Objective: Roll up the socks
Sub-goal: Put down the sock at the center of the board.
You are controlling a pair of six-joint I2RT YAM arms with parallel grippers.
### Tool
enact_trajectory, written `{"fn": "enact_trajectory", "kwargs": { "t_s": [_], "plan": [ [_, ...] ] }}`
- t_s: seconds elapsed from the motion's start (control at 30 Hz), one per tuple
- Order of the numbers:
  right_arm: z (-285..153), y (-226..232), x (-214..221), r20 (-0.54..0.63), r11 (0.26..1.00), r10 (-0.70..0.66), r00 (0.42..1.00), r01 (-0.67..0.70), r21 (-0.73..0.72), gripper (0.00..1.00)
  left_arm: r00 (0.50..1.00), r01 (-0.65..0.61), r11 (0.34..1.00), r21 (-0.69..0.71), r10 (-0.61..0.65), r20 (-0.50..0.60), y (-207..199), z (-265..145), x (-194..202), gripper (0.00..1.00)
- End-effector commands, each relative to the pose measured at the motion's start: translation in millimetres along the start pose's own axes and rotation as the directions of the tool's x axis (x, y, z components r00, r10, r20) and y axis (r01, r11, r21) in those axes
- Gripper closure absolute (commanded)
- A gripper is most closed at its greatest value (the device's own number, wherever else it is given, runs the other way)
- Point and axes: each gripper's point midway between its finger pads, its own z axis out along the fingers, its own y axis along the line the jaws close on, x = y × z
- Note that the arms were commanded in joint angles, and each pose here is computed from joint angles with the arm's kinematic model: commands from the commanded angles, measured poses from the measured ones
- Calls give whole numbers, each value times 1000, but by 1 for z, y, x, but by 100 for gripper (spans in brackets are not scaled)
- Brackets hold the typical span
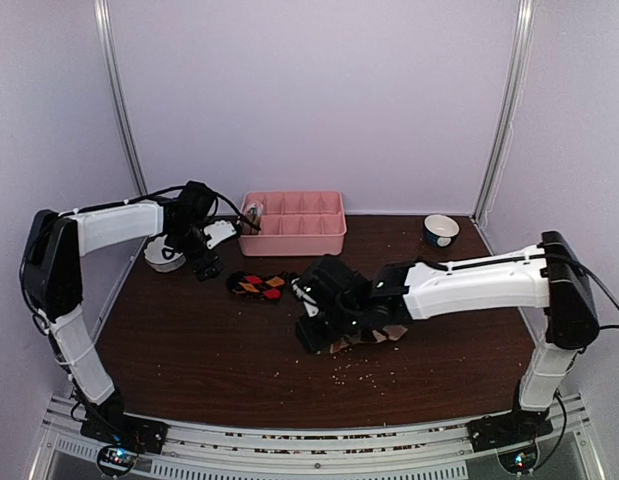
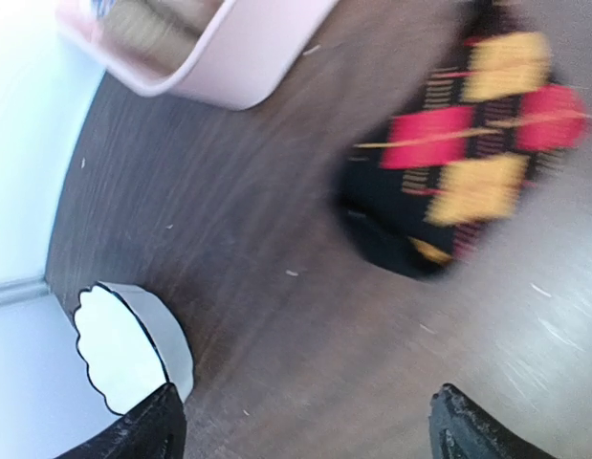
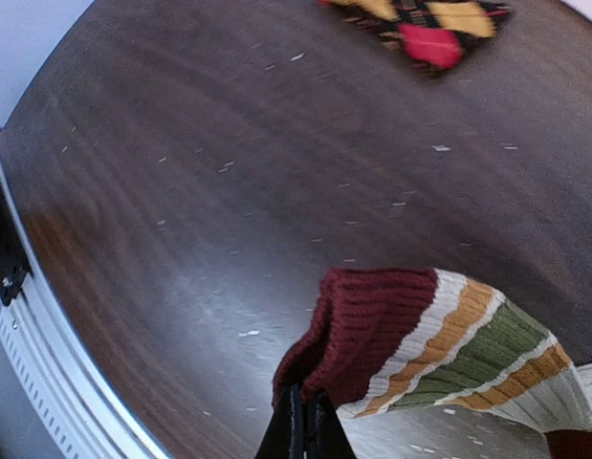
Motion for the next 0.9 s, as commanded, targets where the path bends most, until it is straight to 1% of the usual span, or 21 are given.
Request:
{"fn": "enact_trajectory", "kwargs": {
  "t_s": [0.0, 0.07, 0.1, 0.13, 0.2, 0.23, 0.3, 0.37, 0.43, 0.5, 0.53, 0.57, 0.63, 0.7, 0.73, 0.8, 0.87],
  "plan": [
    [17, 49, 21, -104, 991, -86, 991, 74, -113, 90, 992, -129, 983, 129, 126, 34, -42, -20, 20, 9],
    [14, 50, 20, -101, 990, -50, 994, 36, -133, 69, 987, -159, 978, 139, 152, 54, -49, -27, 27, 9],
    [9, 49, 15, -77, 990, -23, 997, 12, -144, 56, 984, -176, 972, 155, 167, 70, -54, -31, 29, 9],
    [2, 45, 10, -55, 987, 9, 998, -17, -157, 51, 979, -196, 963, 184, 181, 92, -62, -35, 30, 9],
    [-14, 31, 0, -8, 982, 72, 997, -72, -174, 45, 970, -232, 943, 239, 205, 132, -77, -46, 28, 9],
    [-24, 23, -5, 16, 980, 97, 995, -93, -175, 41, 963, -255, 927, 275, 218, 157, -87, -52, 25, 9],
    [-39, 4, -7, 50, 982, 135, 990, -127, -143, 39, 949, -306, 890, 337, 257, 183, -108, -64, 22, 9],
    [-48, -25, -1, 63, 982, 177, 982, -172, -74, 41, 927, -369, 853, 371, 304, 222, -130, -74, 16, 9],
    [-49, -58, 15, 46, 972, 233, 971, -233, -2, 50, 890, -451, 807, 380, 373, 263, -157, -81, 11, 10],
    [-51, -88, 27, 43, 953, 296, 954, -298, 54, 58, 859, -508, 778, 370, 423, 289, -175, -84, 6, 10],
    [-52, -102, 34, 41, 944, 318, 947, -320, 82, 58, 848, -526, 767, 368, 439, 298, -183, -84, 3, 10],
    [-53, -114, 39, 41, 937, 326, 944, -329, 116, 57, 839, -540, 758, 367, 449, 307, -190, -85, -2, 11],
    [-55, -137, 49, 30, 924, 325, 945, -324, 204, 49, 831, -553, 745, 373, 459, 315, -202, -82, -9, 11],
    [-55, -145, 57, 1, 926, 302, 953, -294, 237, 43, 825, -564, 729, 388, 470, 315, -213, -77, -15, 12],
    [-54, -148, 59, -13, 929, 290, 957, -278, 244, 38, 820, -570, 721, 393, 478, 313, -219, -73, -17, 12],
    [-52, -156, 62, -42, 926, 284, 958, -263, 270, 37, 808, -588, 712, 383, 495, 320, -229, -68, -19, 13],
    [-49, -166, 63, -56, 912, 307, 950, -276, 303, 38, 788, -614, 707, 352, 525, 320, -240, -59, -17, 14]
  ]
}}
